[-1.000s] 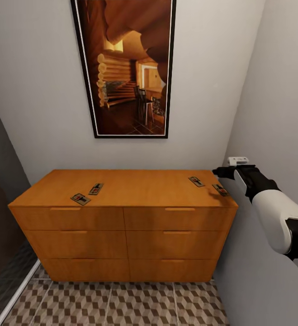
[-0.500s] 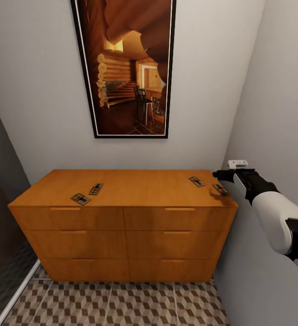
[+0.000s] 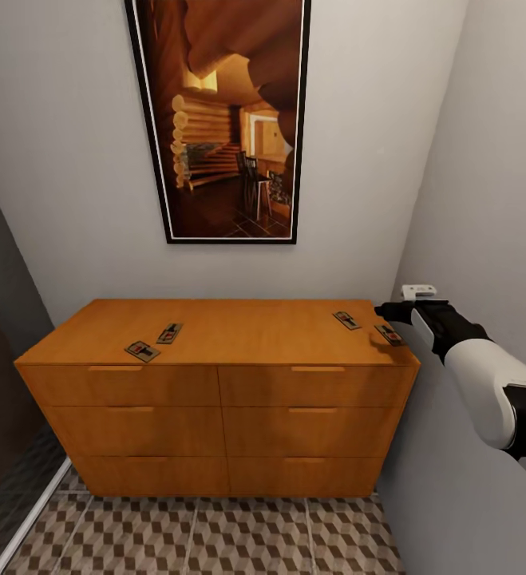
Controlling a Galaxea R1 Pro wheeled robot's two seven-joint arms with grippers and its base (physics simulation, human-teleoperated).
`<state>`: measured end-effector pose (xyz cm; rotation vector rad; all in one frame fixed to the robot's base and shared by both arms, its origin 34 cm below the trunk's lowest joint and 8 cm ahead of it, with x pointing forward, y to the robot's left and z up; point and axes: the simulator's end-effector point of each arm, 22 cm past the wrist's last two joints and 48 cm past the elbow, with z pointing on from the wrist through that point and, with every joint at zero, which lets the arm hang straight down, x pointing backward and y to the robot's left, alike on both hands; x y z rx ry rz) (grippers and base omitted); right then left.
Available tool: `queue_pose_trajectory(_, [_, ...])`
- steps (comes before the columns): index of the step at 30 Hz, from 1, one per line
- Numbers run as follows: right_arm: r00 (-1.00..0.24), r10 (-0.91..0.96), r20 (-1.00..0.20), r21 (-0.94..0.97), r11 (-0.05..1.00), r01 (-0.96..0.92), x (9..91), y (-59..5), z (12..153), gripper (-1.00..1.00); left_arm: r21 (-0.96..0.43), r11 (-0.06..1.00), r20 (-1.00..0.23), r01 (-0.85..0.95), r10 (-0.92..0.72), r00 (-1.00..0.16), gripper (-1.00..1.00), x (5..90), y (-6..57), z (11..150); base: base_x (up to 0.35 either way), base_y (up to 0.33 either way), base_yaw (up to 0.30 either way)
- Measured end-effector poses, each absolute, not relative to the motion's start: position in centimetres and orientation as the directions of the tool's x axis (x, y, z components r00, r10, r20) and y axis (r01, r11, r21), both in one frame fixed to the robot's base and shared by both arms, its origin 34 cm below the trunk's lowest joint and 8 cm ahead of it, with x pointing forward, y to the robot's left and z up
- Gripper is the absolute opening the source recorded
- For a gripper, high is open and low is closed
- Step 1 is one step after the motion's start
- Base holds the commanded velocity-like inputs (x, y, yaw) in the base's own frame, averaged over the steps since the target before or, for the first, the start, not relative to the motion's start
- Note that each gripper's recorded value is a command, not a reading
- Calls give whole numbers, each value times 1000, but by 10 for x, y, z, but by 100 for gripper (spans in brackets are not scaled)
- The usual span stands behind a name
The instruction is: Take the four mousetraps from the cabinet in the bathroom and place them on the bathroom floor. Make sure all four end up on the same floor surface, and ensure that at least two of them are either under or directly next to the same bathroom sink.
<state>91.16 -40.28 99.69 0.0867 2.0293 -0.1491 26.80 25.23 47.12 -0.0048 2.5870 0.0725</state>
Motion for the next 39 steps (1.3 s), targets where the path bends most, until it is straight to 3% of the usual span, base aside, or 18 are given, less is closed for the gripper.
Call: queue_pose_trajectory(39, [-464,1,-886,-51,994,100,903,-417,976,100,50,999,-526,-18,11,-851,100,268,251,471,0,0,0])
